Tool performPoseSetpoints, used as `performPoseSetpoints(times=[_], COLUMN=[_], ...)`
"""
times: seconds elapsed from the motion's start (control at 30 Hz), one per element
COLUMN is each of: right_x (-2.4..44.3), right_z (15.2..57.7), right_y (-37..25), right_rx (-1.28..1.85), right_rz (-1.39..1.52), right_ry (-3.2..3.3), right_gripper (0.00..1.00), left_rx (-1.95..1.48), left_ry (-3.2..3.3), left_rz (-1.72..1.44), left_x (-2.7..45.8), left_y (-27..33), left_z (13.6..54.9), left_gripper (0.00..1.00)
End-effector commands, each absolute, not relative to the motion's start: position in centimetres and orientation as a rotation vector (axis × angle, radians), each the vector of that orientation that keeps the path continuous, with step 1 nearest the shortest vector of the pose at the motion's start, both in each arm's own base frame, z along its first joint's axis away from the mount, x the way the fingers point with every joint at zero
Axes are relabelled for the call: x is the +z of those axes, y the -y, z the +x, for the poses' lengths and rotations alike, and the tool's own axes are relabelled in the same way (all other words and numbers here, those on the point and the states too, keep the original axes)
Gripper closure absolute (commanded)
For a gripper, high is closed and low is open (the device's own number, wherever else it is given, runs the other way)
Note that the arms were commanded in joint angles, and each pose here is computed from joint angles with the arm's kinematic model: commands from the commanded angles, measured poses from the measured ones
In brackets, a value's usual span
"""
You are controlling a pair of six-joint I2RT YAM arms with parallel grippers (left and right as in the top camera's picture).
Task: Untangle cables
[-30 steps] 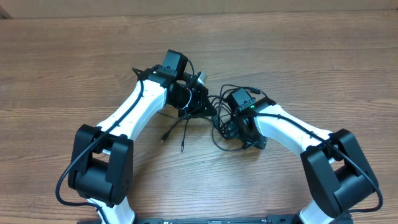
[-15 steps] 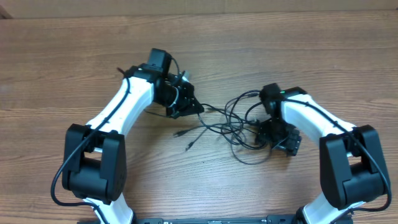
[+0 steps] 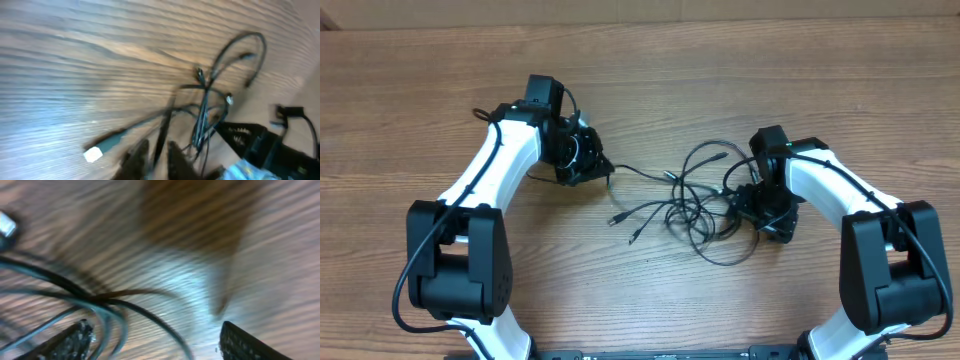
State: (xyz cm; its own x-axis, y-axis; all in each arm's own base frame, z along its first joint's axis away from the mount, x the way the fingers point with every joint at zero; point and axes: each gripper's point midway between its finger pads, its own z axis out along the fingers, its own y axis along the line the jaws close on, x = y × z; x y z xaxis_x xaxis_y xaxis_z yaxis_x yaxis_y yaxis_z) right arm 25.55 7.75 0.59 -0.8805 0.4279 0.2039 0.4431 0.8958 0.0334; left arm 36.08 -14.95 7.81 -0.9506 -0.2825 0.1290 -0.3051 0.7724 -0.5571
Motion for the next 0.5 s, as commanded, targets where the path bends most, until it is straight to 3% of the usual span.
performPoseSetpoints(times=[0.0, 0.07, 0.17, 0.47], right_x=[0.7, 0.7, 0.7, 0.6], right_z=[25.5, 25.4, 25.3, 25.3], right_y=[-10.3, -10.8, -11.6, -11.8], right_rx=[-0.256, -0.262, -0.262, -0.253], right_rz=[-0.615, -0.589, -0.552, -0.536], right_ry=[2.844, 2.852, 2.863, 2.876], right_gripper=[0.23, 0.24, 0.24, 0.24], left_rx=[0.792, 0.788, 0.774, 0.603], left_ry=[2.985, 2.985, 2.972, 2.837], left_rz=[0.473, 0.436, 0.364, 0.179], left_x=[6.8, 6.8, 6.7, 6.4], left_y=[14.6, 15.5, 17.2, 21.0], left_z=[36.0, 35.6, 34.5, 27.7], left_gripper=[0.63, 0.49, 0.43, 0.46])
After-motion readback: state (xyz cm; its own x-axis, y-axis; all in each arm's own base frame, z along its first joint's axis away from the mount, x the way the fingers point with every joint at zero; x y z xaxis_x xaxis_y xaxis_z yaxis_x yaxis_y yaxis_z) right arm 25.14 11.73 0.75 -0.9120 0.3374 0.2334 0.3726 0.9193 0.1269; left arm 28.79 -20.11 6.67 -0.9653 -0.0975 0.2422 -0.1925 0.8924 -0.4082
